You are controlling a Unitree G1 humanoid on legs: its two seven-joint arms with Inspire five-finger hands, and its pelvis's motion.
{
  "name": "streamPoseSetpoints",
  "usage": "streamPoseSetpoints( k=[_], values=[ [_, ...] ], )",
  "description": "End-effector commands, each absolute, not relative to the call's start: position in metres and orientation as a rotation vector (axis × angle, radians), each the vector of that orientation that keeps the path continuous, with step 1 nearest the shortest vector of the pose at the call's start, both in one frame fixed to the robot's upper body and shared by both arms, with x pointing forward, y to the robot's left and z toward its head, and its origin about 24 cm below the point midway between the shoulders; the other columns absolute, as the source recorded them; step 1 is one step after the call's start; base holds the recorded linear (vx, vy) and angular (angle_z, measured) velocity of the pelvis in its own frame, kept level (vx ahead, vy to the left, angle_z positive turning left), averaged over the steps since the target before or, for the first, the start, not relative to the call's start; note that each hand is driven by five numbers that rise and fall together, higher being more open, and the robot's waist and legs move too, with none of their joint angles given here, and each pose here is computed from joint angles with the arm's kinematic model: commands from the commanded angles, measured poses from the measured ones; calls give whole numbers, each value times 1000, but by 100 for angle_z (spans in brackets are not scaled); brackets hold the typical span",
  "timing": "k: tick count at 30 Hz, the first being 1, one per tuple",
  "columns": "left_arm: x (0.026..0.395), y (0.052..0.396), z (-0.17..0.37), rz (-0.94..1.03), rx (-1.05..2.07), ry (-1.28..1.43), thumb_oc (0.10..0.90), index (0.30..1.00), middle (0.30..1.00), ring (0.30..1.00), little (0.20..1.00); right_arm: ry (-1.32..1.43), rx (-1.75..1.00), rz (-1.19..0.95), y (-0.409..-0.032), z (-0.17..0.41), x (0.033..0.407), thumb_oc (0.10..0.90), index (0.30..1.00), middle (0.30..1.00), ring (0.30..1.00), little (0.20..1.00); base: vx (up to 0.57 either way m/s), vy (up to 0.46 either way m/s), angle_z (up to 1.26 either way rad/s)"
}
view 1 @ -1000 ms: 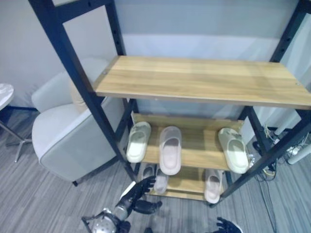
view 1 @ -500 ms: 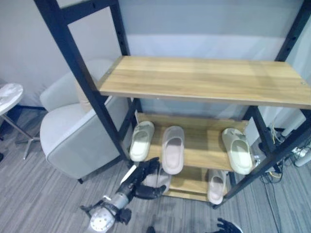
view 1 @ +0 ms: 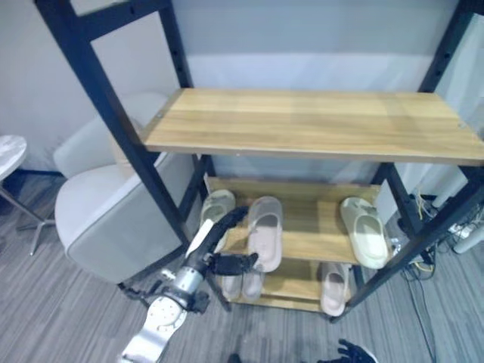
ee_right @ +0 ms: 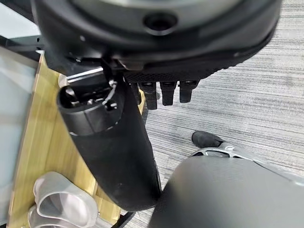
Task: Arrange the slippers neatly on the shoe rack.
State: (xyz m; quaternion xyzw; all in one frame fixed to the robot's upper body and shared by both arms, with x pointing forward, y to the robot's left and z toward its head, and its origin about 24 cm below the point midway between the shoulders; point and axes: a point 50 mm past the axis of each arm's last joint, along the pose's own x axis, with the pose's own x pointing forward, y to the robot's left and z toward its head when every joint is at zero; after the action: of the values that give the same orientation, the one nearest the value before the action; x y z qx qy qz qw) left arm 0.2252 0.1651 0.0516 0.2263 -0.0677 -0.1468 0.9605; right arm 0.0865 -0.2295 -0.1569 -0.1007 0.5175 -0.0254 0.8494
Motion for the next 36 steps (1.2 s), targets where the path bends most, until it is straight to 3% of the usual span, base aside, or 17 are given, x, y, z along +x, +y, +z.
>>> streamPoseSetpoints(
  k=[1, 16, 30, 36],
  values=[
    [250, 144, 116, -263, 528, -533, 800, 900, 900, 900, 900, 1003, -245, -37, -233, -150, 105, 800, 900, 900, 900, 900, 35, 9, -10],
    [299, 147, 119, -120, 876, -561, 800, 900, 900, 900, 900, 991, -263, -25, -237, -147, 104, 800, 900, 900, 900, 900, 17, 19, -13],
    [319, 160, 106, -41, 1021, -464, 800, 900, 900, 900, 900, 958, -274, -10, -237, -143, 106, 800, 900, 900, 900, 900, 16, 16, -7],
    [335, 145, 116, -33, 1015, -487, 800, 900, 900, 900, 900, 883, -284, -16, -239, -134, 122, 800, 900, 900, 900, 900, 7, 19, -2]
  ],
)
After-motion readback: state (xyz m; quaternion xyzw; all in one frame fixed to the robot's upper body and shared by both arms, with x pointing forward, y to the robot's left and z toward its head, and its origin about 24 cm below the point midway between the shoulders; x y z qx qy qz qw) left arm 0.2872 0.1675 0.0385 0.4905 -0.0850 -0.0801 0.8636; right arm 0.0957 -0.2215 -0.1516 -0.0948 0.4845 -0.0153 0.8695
